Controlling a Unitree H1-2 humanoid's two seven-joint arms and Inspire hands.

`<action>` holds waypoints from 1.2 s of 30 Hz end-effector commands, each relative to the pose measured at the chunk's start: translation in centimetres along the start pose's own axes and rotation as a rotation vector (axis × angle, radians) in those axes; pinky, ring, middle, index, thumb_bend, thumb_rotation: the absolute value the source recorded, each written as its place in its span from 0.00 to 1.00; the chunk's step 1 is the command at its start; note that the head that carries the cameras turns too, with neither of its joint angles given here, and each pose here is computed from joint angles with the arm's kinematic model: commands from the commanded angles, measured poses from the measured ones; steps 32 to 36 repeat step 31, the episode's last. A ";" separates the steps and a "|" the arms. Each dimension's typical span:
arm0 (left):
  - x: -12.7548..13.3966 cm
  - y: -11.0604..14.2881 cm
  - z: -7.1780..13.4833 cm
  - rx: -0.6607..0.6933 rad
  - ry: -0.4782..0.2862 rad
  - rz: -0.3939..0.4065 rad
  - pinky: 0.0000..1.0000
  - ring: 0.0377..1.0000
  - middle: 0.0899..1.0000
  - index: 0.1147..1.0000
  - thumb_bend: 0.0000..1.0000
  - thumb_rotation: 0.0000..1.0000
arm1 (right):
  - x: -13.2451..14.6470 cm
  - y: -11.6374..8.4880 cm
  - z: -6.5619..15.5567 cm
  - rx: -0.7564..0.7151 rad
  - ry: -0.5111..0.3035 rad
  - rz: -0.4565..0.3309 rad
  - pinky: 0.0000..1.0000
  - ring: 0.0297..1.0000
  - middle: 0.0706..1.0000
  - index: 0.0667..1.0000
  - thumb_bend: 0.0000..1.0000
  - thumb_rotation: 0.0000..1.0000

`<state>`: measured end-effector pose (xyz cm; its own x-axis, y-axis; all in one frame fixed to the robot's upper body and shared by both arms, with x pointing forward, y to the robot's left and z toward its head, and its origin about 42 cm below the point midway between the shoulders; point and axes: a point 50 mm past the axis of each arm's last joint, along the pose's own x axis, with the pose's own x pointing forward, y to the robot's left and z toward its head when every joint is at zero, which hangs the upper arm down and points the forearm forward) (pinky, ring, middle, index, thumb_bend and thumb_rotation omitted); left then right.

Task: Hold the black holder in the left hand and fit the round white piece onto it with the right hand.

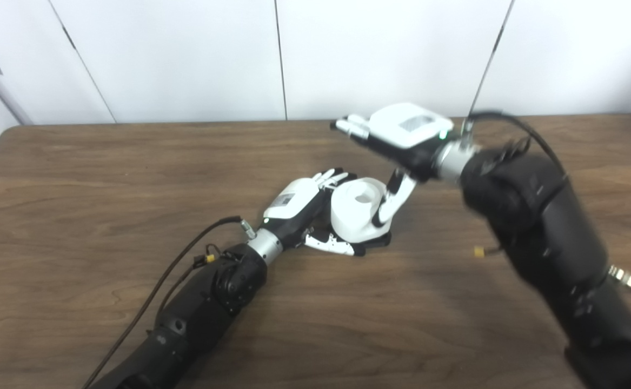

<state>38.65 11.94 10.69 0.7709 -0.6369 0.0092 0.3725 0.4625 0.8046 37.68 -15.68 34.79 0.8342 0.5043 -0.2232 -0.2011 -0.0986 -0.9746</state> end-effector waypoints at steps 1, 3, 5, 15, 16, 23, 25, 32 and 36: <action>-2.0 -4.8 -1.3 -0.005 0.085 -0.213 1.00 1.00 0.93 0.41 0.52 0.06 | -1.3 -3.8 -0.8 0.003 0.011 -0.013 0.65 0.92 1.00 1.00 1.00 0.31; -2.0 -4.8 -1.4 -0.003 0.086 -0.213 1.00 1.00 0.93 0.41 0.52 0.06 | -2.0 -5.2 -1.5 0.036 0.027 0.043 0.66 0.94 1.00 1.00 1.00 0.27; -2.1 -4.7 -1.5 -0.005 0.088 -0.212 1.00 1.00 0.93 0.41 0.52 0.06 | -3.0 -6.5 -2.7 0.076 0.039 0.072 0.67 0.94 1.00 1.00 1.00 0.22; -2.5 -4.6 -2.0 -0.012 0.093 -0.211 1.00 1.00 0.94 0.41 0.52 0.06 | -7.9 -10.1 -10.6 0.235 0.023 0.110 0.72 0.90 0.96 0.95 1.00 0.11; -2.5 -4.5 -2.0 -0.014 0.094 -0.211 1.00 1.00 0.94 0.41 0.52 0.06 | -8.2 -10.1 -11.5 0.280 0.048 0.059 0.71 0.88 0.94 0.93 1.00 0.14; -2.6 -4.5 -2.1 -0.007 0.092 -0.208 1.00 1.00 0.94 0.41 0.52 0.06 | -8.4 -6.8 -13.6 0.541 0.108 -0.358 0.55 0.68 0.75 0.73 0.85 0.03; -2.7 -4.5 -2.1 -0.006 0.092 -0.206 1.00 1.00 0.93 0.41 0.52 0.06 | -7.9 -5.1 -13.5 0.596 0.092 -0.452 0.53 0.66 0.73 0.72 0.84 0.05; -2.9 -4.4 -2.3 -0.024 0.097 -0.200 1.00 1.00 0.92 0.41 0.52 0.06 | -6.9 -1.5 -11.8 0.675 0.076 -0.580 0.55 0.64 0.73 0.72 0.77 0.09; -2.9 -4.4 -2.3 -0.024 0.097 -0.200 1.00 1.00 0.92 0.41 0.52 0.06 | -6.9 -1.5 -11.8 0.675 0.076 -0.580 0.55 0.64 0.73 0.72 0.77 0.09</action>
